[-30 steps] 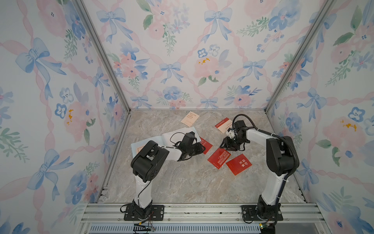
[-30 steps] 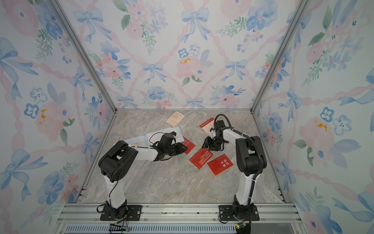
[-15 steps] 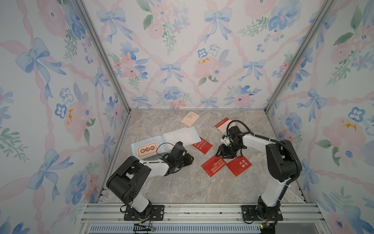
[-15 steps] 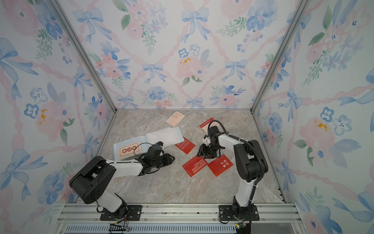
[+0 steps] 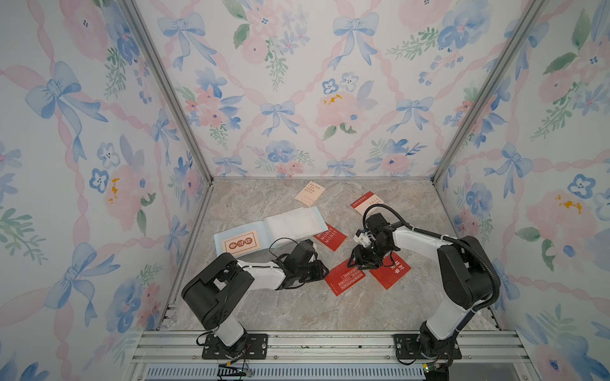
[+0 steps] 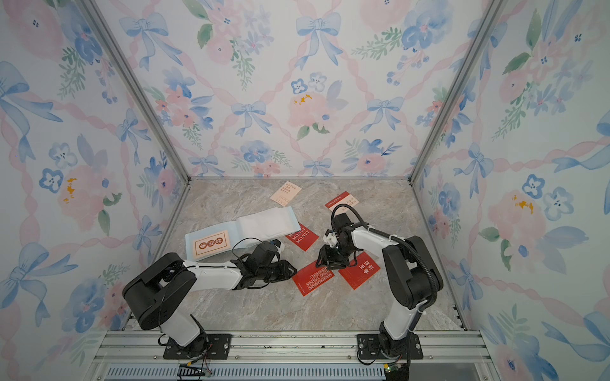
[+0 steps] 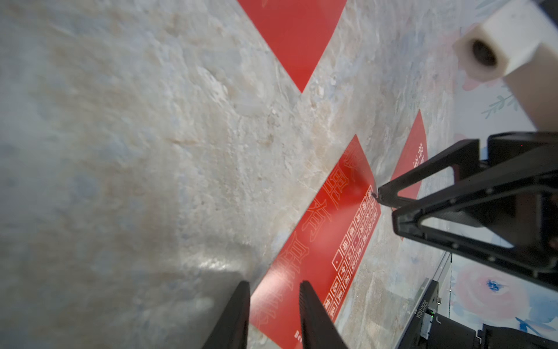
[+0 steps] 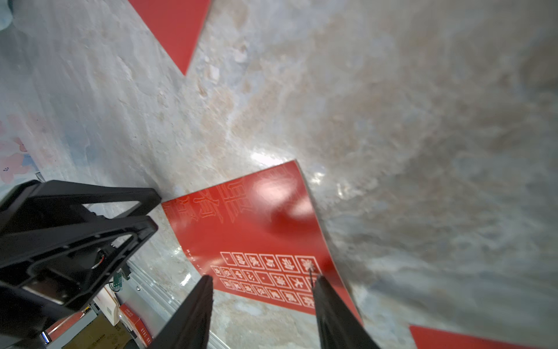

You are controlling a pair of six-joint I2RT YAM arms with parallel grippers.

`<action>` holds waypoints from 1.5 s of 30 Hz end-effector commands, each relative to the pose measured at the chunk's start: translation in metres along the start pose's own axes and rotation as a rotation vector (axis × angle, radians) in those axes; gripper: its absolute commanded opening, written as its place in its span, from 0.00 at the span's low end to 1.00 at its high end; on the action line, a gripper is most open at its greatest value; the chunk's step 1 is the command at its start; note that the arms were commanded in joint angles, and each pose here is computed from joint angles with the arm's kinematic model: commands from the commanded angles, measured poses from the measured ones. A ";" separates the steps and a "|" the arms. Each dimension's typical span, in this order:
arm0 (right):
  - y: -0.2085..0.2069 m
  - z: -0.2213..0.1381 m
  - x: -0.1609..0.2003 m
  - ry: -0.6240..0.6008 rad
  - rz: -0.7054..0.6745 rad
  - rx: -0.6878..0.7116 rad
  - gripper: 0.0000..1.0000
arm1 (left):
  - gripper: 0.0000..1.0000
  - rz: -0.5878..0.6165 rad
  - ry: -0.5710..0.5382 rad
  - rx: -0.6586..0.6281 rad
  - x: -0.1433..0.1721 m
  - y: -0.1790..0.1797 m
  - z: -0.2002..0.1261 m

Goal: Place the photos into the photo albums
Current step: Move the photo to the center of the board, then pick up the photo at the center of the board.

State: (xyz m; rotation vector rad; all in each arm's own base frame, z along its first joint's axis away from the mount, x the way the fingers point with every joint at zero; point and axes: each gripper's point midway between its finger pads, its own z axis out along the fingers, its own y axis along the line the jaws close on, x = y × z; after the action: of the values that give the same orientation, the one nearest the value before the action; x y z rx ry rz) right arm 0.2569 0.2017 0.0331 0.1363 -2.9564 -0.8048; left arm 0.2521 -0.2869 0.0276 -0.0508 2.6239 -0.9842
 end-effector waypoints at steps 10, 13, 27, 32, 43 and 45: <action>-0.029 -0.020 -0.022 -0.082 -0.016 0.155 0.55 | 0.32 -0.023 0.039 -0.088 0.012 0.012 -0.022; -0.024 -0.007 -0.018 -0.036 -0.052 0.167 0.55 | 0.32 -0.020 0.116 -0.092 0.036 0.010 -0.015; 0.010 0.012 0.011 0.093 -0.132 0.002 0.54 | 0.33 -0.048 0.161 -0.158 0.064 0.017 -0.004; 0.025 0.015 0.018 0.122 -0.116 -0.119 0.54 | 0.32 -0.062 0.132 -0.210 0.053 0.038 -0.003; 0.042 -0.005 0.003 0.050 -0.056 -0.338 0.53 | 0.30 -0.111 0.038 -0.252 0.028 0.069 -0.023; 0.045 -0.007 -0.002 0.032 -0.042 -0.379 0.53 | 0.30 -0.113 0.027 -0.251 0.024 0.071 -0.026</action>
State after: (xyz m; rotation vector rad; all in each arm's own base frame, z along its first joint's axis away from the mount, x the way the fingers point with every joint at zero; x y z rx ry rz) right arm 0.2524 0.2280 0.0455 0.2045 -2.7681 -1.1703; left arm 0.2450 -0.2556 0.0251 -0.2201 2.6700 -0.8882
